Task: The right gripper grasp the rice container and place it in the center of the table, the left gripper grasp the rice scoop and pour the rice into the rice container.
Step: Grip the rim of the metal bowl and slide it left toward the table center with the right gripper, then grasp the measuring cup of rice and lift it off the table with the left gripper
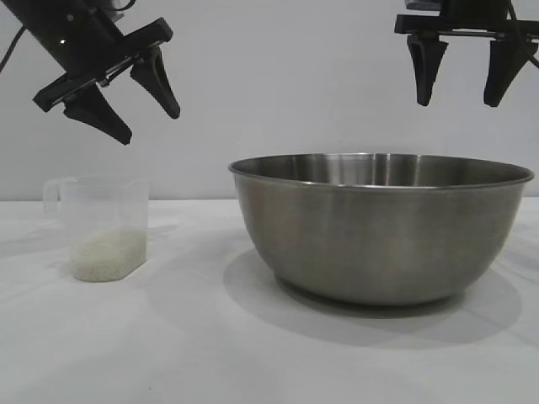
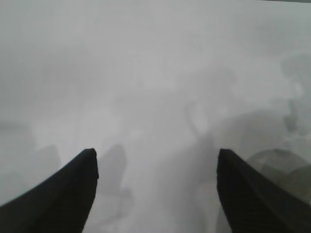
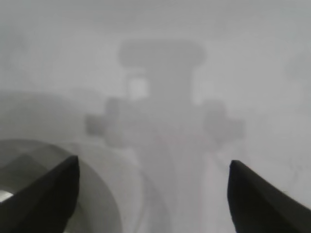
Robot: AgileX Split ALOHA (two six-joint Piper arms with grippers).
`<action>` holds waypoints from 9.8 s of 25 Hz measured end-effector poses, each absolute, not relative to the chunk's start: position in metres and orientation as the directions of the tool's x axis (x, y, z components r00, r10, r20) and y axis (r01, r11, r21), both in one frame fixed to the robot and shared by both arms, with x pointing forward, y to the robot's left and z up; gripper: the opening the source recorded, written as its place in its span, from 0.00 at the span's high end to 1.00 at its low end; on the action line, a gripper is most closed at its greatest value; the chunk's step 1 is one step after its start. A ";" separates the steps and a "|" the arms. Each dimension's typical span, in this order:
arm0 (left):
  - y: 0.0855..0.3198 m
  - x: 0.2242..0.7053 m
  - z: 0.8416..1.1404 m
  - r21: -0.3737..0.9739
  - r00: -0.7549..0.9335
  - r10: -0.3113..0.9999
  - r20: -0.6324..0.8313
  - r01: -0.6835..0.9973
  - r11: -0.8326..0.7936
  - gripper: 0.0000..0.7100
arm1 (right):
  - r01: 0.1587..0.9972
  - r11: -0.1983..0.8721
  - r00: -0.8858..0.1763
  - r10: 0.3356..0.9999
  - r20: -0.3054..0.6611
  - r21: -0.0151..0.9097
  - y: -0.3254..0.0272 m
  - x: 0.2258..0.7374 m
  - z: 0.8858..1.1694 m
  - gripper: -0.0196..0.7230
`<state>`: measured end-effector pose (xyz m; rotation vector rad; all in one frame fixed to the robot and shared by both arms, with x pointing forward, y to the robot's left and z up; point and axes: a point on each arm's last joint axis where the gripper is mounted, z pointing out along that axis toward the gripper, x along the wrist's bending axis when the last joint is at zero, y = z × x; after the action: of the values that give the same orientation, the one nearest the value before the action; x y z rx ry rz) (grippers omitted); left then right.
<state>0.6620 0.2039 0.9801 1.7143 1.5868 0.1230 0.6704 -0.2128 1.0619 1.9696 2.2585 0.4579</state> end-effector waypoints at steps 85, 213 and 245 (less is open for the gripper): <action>0.204 0.662 0.979 0.590 0.226 0.885 -0.407 0.805 0.066 0.31 | 0.959 0.272 -0.283 0.943 0.173 0.085 -0.158 0.597 0.973 0.16; 0.252 0.399 1.045 0.684 0.278 0.925 -0.258 0.729 -0.028 0.31 | 0.517 -0.032 0.013 0.999 0.030 0.855 -0.299 0.229 1.043 0.23; 0.224 0.366 0.997 0.137 -0.086 0.320 -0.943 0.777 0.615 0.31 | 0.517 -0.032 0.013 0.999 0.030 0.855 -0.299 0.229 1.043 0.23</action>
<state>0.3658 0.2238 0.9973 0.9158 1.6722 -0.4873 0.2291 -0.2989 1.0432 1.6266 1.5783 0.9214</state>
